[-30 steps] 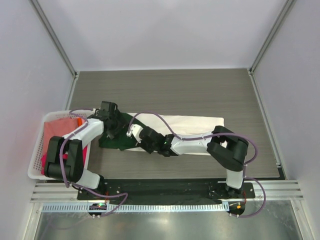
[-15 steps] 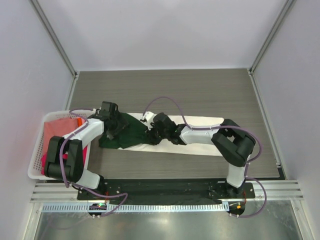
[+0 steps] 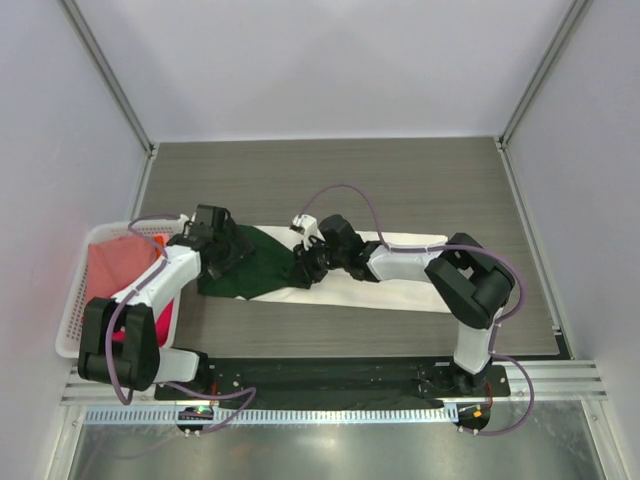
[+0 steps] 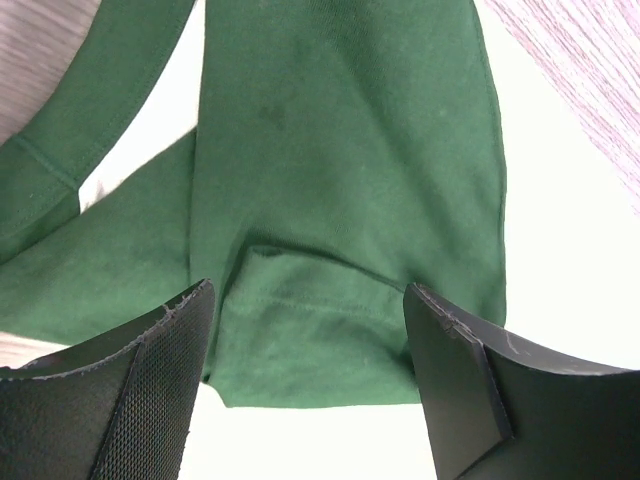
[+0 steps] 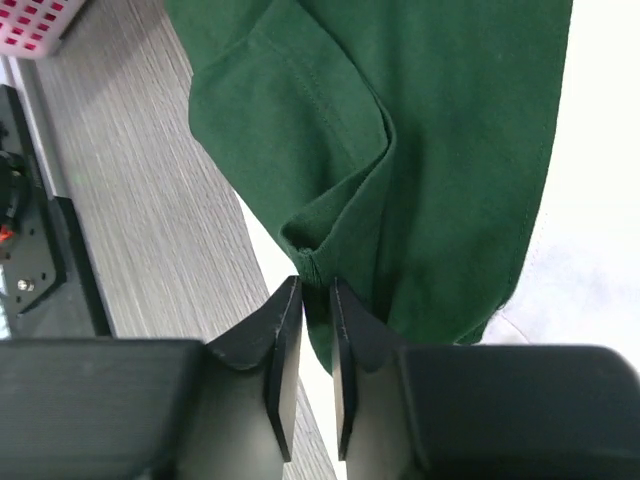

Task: Fold and stack the t-shirts
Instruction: Fold the tshirt

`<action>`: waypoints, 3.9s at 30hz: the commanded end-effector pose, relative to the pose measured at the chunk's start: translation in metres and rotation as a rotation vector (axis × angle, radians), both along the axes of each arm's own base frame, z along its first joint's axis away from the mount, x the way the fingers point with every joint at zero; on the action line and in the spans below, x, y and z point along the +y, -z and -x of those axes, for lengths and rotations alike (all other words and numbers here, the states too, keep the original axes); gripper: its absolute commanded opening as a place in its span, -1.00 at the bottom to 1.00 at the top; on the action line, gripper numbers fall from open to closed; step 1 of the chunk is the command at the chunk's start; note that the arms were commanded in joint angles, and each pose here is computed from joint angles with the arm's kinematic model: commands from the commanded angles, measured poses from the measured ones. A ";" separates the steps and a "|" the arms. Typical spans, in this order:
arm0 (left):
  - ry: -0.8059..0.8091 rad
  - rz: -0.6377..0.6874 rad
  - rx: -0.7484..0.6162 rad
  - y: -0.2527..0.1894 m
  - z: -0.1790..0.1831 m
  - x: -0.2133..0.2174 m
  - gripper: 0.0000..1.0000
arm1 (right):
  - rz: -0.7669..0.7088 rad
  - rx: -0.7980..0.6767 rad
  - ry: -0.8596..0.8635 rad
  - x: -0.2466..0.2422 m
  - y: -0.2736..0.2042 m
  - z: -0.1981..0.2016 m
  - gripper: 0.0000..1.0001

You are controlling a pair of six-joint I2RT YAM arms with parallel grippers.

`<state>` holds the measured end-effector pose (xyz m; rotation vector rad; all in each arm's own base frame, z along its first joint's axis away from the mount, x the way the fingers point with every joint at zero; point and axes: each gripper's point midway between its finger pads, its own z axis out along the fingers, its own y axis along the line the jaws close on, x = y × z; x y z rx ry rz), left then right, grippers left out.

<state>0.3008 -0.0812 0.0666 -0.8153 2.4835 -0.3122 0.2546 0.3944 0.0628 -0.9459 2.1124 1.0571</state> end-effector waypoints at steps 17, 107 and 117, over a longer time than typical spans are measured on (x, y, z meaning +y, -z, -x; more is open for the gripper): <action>0.080 0.060 -0.036 0.000 0.043 -0.018 0.20 | -0.211 0.240 0.017 -0.008 -0.006 -0.015 -0.95; 0.115 0.003 0.036 0.026 0.080 -0.007 -0.40 | -0.064 0.405 0.143 -0.058 -0.002 -0.003 -0.13; 0.090 0.056 -0.106 -0.030 0.065 -0.013 -0.04 | -0.128 0.377 0.100 -0.035 -0.048 0.001 -0.39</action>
